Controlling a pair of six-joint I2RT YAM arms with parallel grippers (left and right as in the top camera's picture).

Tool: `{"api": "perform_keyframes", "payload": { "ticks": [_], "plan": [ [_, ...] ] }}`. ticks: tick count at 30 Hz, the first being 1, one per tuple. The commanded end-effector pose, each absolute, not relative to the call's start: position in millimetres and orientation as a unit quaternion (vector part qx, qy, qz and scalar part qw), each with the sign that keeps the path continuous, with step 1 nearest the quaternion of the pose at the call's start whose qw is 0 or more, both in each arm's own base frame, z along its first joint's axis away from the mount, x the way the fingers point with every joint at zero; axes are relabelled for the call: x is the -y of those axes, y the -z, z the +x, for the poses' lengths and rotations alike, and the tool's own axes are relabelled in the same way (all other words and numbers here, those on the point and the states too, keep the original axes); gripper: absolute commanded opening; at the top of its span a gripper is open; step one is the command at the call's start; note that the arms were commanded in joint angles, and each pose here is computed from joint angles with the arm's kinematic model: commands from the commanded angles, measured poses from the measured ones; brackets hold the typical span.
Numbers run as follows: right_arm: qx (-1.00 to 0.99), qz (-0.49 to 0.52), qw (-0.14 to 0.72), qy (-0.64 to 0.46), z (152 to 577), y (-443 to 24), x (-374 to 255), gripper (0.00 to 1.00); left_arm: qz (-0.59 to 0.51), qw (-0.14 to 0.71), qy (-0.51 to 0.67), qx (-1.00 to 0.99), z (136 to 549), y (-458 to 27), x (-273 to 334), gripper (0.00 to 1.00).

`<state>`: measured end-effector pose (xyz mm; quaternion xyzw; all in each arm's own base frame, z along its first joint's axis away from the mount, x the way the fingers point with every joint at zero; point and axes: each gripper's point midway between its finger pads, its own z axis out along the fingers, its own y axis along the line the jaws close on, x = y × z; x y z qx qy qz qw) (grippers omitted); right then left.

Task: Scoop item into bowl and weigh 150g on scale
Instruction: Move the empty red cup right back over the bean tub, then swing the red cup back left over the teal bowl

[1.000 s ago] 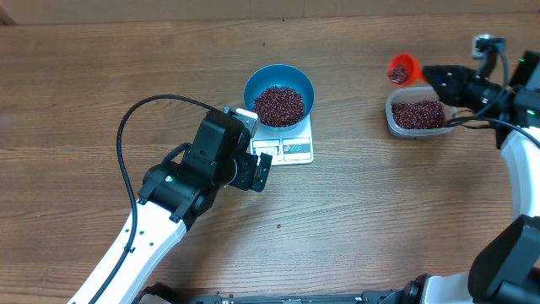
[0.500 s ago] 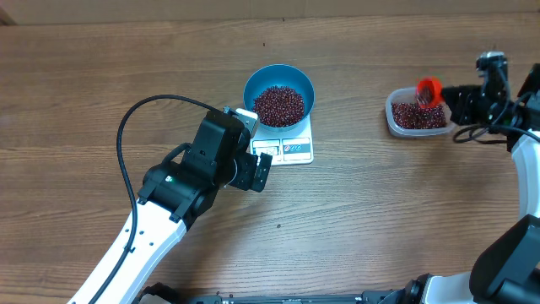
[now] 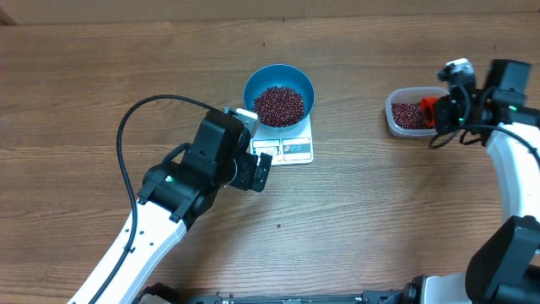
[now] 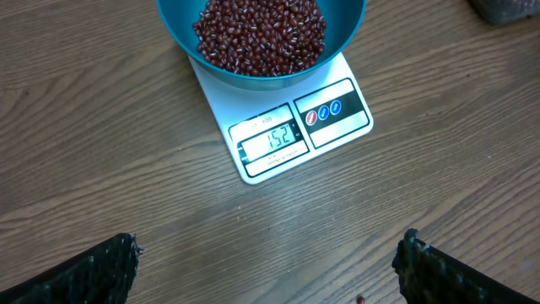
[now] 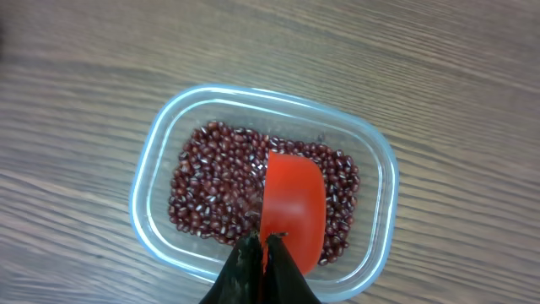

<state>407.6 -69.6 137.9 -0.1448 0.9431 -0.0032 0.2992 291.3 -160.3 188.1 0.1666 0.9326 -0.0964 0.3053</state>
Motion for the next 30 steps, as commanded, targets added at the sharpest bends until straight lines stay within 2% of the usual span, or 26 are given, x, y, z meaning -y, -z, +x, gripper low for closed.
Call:
{"api": "perform_keyframes", "payload": {
  "ticks": [1, 8, 15, 19, 25, 30],
  "plan": [
    [-0.943, -0.151, 0.281, 0.095, 406.7, -145.1, 79.9, 0.04, 0.175, 0.316, 0.102, -0.927, 294.7, -197.4, 163.8, 1.00],
    [-0.938, -0.125, 0.279, 0.163, 413.8, -152.7, 84.7, 0.04, 0.175, 0.316, 0.102, -0.927, 294.7, -197.4, 163.8, 1.00],
    [-0.931, -0.107, 0.320, 0.143, 420.2, -173.5, 62.0, 0.04, 0.176, 0.316, 0.102, -0.927, 294.7, -197.4, 163.8, 1.00],
    [-0.915, -0.159, 0.367, 0.046, 422.6, -192.1, 10.0, 0.04, 0.175, 0.316, 0.102, -0.927, 294.7, -197.4, 163.8, 1.00],
    [-0.839, -0.250, 0.460, -0.147, 420.1, -246.3, -86.7, 0.04, 0.175, 0.316, 0.102, -0.927, 294.7, -197.4, 163.8, 1.00],
    [-0.807, -0.299, 0.473, -0.189, 417.8, -253.3, -129.7, 0.04, 0.175, 0.316, 0.102, -0.927, 294.7, -197.4, 163.8, 1.00]
  ]
}}
